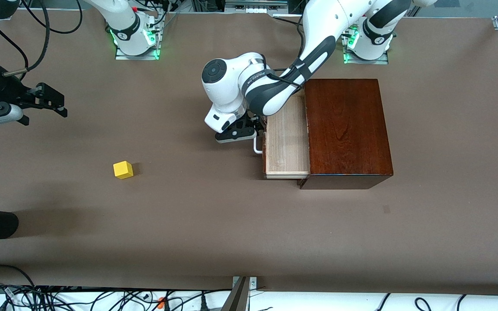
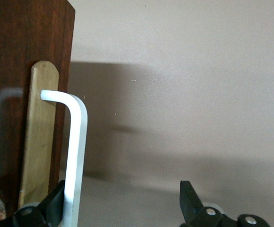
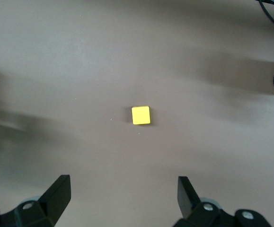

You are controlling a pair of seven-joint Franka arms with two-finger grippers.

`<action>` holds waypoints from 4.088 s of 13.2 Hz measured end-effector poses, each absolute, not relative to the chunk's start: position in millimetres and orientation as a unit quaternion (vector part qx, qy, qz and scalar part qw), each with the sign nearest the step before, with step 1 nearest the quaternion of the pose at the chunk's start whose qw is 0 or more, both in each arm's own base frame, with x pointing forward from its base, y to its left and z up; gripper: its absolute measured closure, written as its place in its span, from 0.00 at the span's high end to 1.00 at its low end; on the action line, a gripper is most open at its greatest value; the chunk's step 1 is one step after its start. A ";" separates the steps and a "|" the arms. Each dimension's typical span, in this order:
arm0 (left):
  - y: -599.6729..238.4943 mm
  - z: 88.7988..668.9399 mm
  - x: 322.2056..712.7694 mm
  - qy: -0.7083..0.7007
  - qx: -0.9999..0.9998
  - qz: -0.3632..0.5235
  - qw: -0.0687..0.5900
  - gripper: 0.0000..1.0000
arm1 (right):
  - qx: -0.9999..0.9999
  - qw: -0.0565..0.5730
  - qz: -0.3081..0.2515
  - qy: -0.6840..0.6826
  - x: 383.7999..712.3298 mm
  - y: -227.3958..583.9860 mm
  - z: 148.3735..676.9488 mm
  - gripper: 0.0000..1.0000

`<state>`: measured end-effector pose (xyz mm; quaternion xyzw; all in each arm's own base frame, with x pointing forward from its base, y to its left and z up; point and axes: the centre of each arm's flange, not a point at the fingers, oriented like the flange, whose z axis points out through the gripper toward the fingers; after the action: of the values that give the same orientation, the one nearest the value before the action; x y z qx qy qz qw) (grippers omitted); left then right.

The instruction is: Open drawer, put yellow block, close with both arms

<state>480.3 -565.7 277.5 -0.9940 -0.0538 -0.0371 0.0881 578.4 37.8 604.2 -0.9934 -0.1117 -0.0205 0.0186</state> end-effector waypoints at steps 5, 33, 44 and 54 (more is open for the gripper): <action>-573.3 284.5 484.9 -0.056 -0.995 -0.048 0.063 1.00 | -0.993 0.019 -0.021 -0.111 578.4 36.9 604.3 1.00; -119.0 592.9 607.1 -0.023 -0.998 0.057 -0.021 1.00 | -0.992 0.017 0.092 -0.087 637.3 32.8 413.4 1.00; -35.2 593.2 569.4 -0.003 -0.999 0.027 -0.029 1.00 | -0.994 -0.004 0.034 -0.107 601.7 57.9 229.5 1.00; -31.3 595.0 564.8 0.003 -0.999 0.035 0.012 1.00 | -0.989 -0.012 0.023 -0.145 597.9 54.8 194.5 0.65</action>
<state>564.8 -31.3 595.0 -0.9993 0.0029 0.0353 0.0123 597.9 54.8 194.5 -0.9890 -0.1454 0.0235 -0.0122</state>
